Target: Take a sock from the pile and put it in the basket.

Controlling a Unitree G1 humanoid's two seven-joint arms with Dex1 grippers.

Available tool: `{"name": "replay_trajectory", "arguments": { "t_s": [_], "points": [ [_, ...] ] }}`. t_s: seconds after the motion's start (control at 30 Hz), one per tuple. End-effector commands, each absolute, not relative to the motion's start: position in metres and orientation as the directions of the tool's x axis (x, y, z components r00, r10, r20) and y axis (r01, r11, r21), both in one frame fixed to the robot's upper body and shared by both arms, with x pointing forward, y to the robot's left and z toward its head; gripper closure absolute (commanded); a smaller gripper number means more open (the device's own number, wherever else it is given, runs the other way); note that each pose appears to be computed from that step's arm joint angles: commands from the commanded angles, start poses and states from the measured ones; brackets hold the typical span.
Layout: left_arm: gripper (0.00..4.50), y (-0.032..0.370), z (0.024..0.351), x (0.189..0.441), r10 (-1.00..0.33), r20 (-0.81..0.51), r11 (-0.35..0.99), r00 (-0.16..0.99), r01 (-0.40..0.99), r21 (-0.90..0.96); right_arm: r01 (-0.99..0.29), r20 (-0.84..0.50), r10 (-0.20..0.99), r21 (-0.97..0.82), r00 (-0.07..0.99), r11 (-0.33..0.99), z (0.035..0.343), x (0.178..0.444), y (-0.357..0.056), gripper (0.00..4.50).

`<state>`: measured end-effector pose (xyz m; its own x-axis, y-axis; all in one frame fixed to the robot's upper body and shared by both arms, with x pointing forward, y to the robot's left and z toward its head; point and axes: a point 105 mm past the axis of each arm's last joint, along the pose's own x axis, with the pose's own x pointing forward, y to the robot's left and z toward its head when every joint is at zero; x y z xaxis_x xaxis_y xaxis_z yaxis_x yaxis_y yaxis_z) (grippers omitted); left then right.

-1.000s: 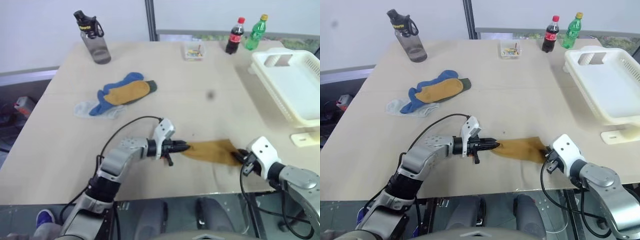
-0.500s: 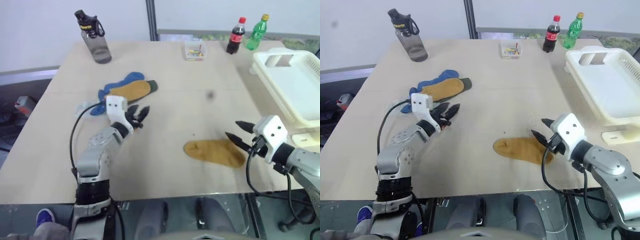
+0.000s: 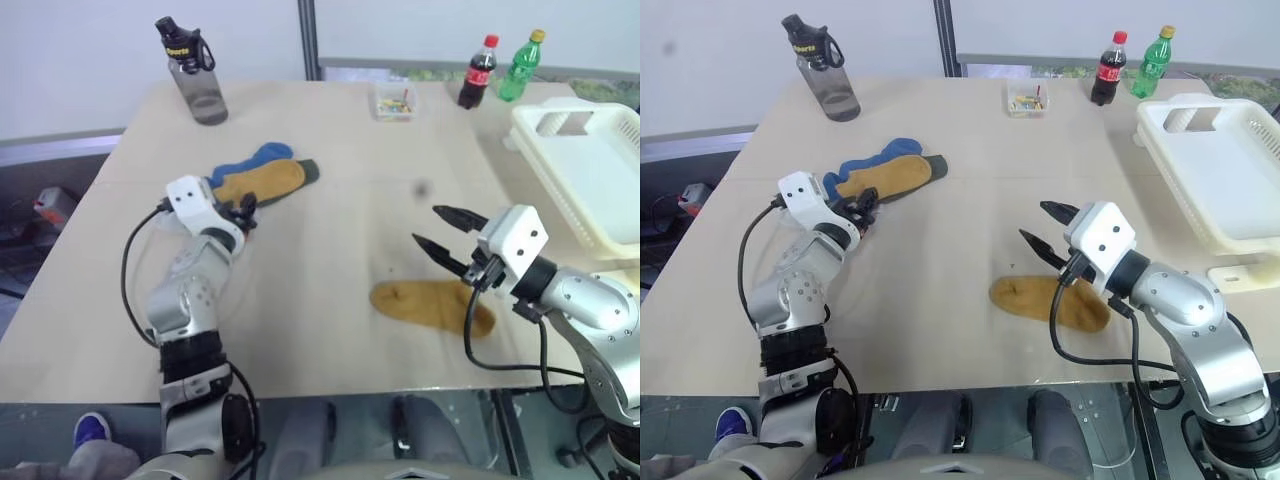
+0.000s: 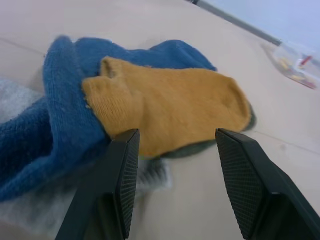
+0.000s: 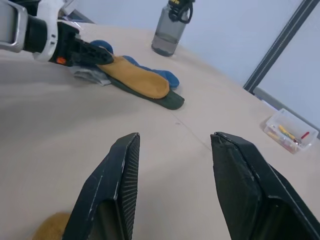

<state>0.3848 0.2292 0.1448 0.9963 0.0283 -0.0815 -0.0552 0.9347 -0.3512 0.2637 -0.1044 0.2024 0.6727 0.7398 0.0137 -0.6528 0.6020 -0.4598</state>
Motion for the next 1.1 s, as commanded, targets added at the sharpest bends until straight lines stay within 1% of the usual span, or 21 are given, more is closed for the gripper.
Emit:
{"name": "replay_trajectory", "arguments": {
  "t_s": [0.03, 0.27, 0.4, 0.5, 0.63, 0.73, 0.83, 0.87, 0.93, 0.97, 1.0, 1.1],
  "points": [
    [1.93, 0.226, 0.157, 0.382, 0.022, -0.028, 0.937, 0.999, -0.030, -0.347, -0.637, 0.035, 0.741, -0.485, 0.671, 0.599, 0.208, 0.261, -0.105, 2.19],
    [1.93, 0.235, 0.155, 0.369, 0.021, -0.041, 0.934, 0.999, -0.034, -0.357, -0.642, 0.019, 0.733, -0.468, 0.680, 0.607, 0.205, 0.262, -0.109, 2.19],
    [1.93, 0.242, 0.156, 0.366, 0.034, -0.048, 0.930, 0.998, -0.049, -0.364, -0.651, 0.013, 0.738, -0.460, 0.675, 0.604, 0.203, 0.262, -0.109, 2.19],
    [1.93, 0.241, 0.157, 0.372, 0.037, -0.047, 0.925, 0.998, -0.052, -0.377, -0.653, 0.013, 0.740, -0.460, 0.672, 0.601, 0.203, 0.263, -0.108, 2.19],
    [1.93, 0.237, 0.157, 0.388, 0.038, -0.051, 0.916, 0.998, -0.056, -0.398, -0.650, 0.014, 0.739, -0.464, 0.674, 0.602, 0.204, 0.265, -0.109, 2.19],
    [1.93, 0.236, 0.157, 0.395, 0.043, -0.052, 0.913, 0.998, -0.061, -0.404, -0.644, 0.016, 0.735, -0.469, 0.678, 0.604, 0.206, 0.265, -0.109, 2.19],
    [2.69, 0.237, 0.155, 0.396, 0.048, -0.053, 0.907, 0.997, -0.065, -0.417, -0.635, 0.018, 0.727, -0.472, 0.686, 0.611, 0.207, 0.264, -0.111, 2.19],
    [3.15, 0.237, 0.155, 0.396, 0.046, -0.052, 0.906, 0.998, -0.064, -0.419, -0.633, 0.018, 0.725, -0.472, 0.689, 0.614, 0.207, 0.264, -0.112, 2.19],
    [4.33, 0.236, 0.154, 0.396, 0.039, -0.052, 0.904, 0.998, -0.058, -0.423, -0.630, 0.018, 0.721, -0.470, 0.693, 0.618, 0.207, 0.263, -0.112, 2.19],
    [4.48, 0.235, 0.154, 0.395, 0.033, -0.052, 0.902, 0.998, -0.052, -0.428, -0.628, 0.018, 0.718, -0.469, 0.696, 0.621, 0.207, 0.263, -0.113, 2.19],
    [4.48, 0.235, 0.154, 0.395, 0.029, -0.051, 0.901, 0.998, -0.049, -0.432, -0.627, 0.018, 0.716, -0.468, 0.698, 0.622, 0.207, 0.263, -0.113, 2.19],
    [4.48, 0.226, 0.156, 0.386, -0.046, -0.044, 0.875, 0.998, 0.019, -0.483, -0.625, 0.018, 0.713, -0.465, 0.701, 0.627, 0.206, 0.263, -0.113, 2.19]
  ]
}}
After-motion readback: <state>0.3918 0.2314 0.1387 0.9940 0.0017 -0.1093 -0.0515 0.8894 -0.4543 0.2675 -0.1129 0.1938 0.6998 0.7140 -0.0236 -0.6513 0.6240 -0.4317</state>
